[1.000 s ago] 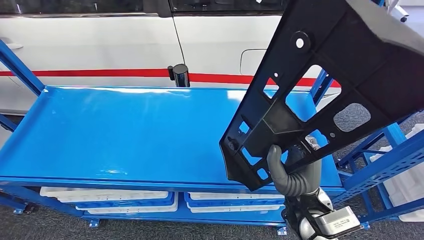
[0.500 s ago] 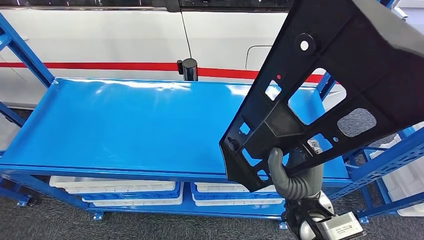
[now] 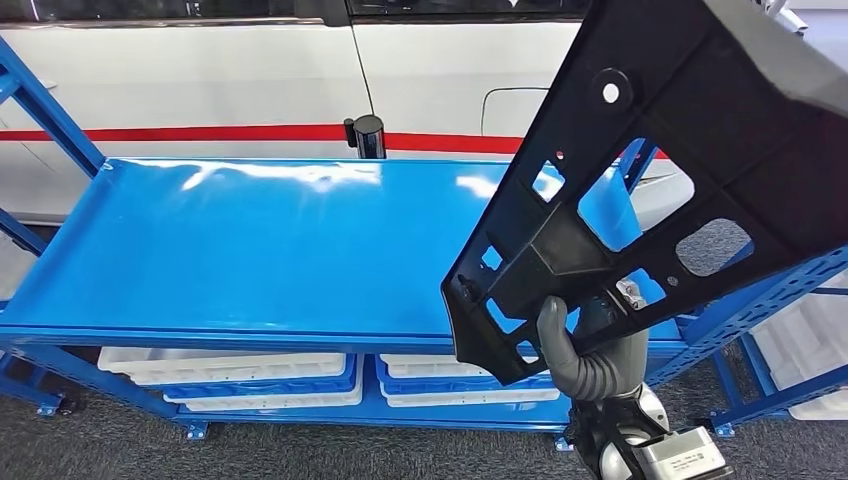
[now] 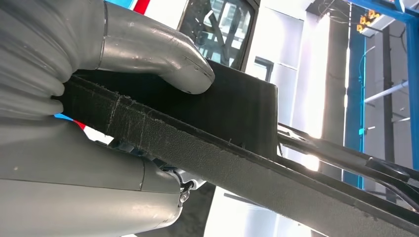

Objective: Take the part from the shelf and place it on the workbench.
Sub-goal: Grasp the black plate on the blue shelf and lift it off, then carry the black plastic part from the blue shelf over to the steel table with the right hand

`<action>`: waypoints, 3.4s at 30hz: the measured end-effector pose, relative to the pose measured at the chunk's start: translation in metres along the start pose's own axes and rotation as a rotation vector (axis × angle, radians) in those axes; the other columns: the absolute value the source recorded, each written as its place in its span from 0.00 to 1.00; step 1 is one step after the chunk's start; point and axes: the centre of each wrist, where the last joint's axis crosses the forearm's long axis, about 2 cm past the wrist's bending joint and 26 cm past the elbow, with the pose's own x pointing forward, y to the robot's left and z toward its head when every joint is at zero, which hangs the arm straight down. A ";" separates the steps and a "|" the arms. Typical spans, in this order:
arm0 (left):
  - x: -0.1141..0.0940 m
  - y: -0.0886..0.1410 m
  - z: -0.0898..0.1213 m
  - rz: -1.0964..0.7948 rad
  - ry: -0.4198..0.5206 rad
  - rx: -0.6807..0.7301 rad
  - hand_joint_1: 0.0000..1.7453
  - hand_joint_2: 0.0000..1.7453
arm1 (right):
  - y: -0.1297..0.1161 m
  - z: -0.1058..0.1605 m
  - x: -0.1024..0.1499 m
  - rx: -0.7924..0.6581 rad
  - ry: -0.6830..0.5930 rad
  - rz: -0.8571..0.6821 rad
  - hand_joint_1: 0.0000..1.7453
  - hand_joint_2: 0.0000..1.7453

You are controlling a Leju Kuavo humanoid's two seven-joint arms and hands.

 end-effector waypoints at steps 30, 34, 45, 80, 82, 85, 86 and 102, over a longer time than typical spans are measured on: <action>0.003 -0.005 0.000 -0.024 -0.003 -0.007 0.00 1.00 | 0.002 0.011 0.002 -0.069 0.025 0.051 1.00 1.00; 0.004 -0.006 0.000 -0.026 -0.006 -0.012 0.00 1.00 | 0.000 0.013 0.003 -0.076 0.015 0.062 1.00 1.00; 0.005 -0.006 0.000 -0.028 -0.013 -0.014 0.00 1.00 | -0.002 0.017 0.006 -0.100 0.001 0.064 1.00 1.00; 0.005 -0.005 0.000 -0.038 -0.013 -0.013 0.00 1.00 | 0.000 0.021 0.010 -0.110 -0.011 0.076 1.00 1.00; 0.004 -0.005 0.000 -0.039 -0.012 -0.013 0.00 1.00 | 0.000 0.021 0.010 -0.110 -0.013 0.078 1.00 1.00; 0.004 -0.005 0.000 -0.040 -0.010 -0.014 0.00 1.00 | 0.000 0.021 0.010 -0.109 -0.012 0.080 1.00 1.00; 0.004 -0.005 0.000 -0.040 -0.010 -0.014 0.00 1.00 | 0.000 0.021 0.010 -0.109 -0.012 0.081 1.00 1.00; 0.005 -0.004 -0.001 -0.048 -0.002 -0.013 0.00 1.00 | -0.003 0.026 0.011 -0.113 -0.010 0.126 1.00 1.00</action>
